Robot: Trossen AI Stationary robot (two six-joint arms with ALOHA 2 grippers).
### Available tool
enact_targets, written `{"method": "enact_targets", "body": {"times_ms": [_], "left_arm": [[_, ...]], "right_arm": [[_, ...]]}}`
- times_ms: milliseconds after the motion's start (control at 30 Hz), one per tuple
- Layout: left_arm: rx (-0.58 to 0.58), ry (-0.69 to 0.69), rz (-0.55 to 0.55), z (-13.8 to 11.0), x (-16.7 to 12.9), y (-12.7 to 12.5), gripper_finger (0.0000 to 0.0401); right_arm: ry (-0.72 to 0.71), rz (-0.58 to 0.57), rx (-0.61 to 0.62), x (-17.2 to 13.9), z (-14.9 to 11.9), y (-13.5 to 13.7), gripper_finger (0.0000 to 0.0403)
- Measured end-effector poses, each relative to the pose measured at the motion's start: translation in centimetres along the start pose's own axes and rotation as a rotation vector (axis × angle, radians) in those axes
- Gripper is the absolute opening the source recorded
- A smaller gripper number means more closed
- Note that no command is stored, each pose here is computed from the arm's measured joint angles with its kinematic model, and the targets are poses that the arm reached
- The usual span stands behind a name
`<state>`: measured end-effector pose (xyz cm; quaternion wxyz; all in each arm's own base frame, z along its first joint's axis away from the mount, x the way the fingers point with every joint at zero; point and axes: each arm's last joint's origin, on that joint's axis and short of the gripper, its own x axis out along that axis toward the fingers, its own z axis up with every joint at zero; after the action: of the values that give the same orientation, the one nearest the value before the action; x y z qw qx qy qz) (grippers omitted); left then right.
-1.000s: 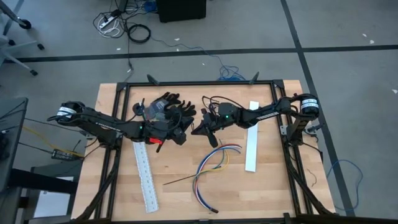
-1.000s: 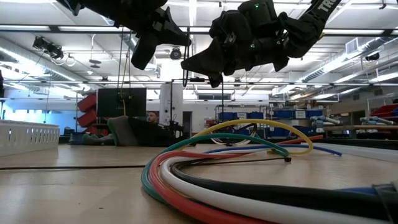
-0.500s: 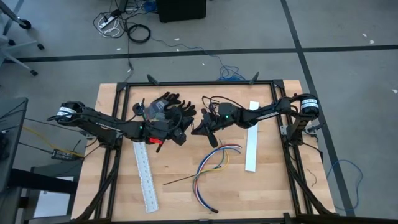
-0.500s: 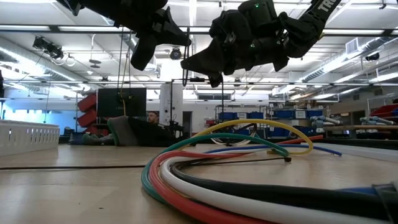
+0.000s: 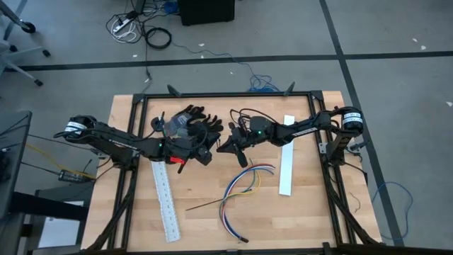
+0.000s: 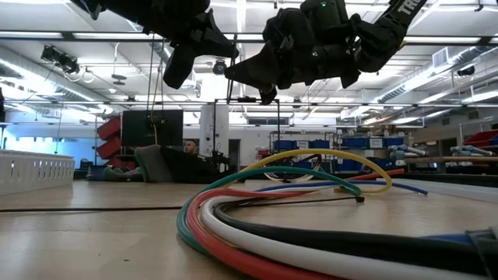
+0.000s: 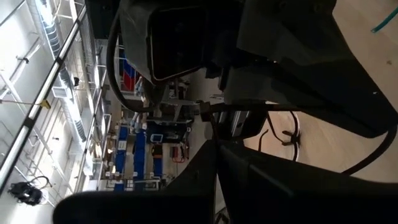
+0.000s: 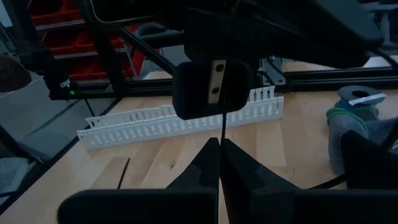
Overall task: Ziptie cables
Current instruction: Insert the top black zip tie pointed tail end through the slot to form a loop
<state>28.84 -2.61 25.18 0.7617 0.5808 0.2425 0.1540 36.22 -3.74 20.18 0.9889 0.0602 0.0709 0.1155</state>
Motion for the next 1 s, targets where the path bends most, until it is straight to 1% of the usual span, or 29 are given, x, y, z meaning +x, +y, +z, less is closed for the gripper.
{"method": "enact_targets", "body": {"times_ms": [167,333,600,867,1000], "left_arm": [[0.059,0.026,0.009,-0.1,0.0,0.0,0.0],[0.115,0.033,0.003,-0.1,0.0,0.0,0.0],[0.126,0.066,-0.002,-0.2,0.1,-0.4,0.0],[0.164,0.083,-0.043,0.1,1.0,-2.0,0.0],[0.164,0.081,-0.042,0.3,1.4,-2.5,0.0]], "right_arm": [[-0.006,0.004,0.031,0.0,0.1,0.1,0.0],[-0.044,0.016,0.031,0.1,0.4,0.4,0.0],[-0.07,-0.001,0.012,0.0,0.7,0.2,0.0],[-0.088,-0.017,0.003,-0.2,0.9,-0.5,0.0],[-0.087,-0.026,-0.002,-0.4,0.9,-0.8,0.0]]}}
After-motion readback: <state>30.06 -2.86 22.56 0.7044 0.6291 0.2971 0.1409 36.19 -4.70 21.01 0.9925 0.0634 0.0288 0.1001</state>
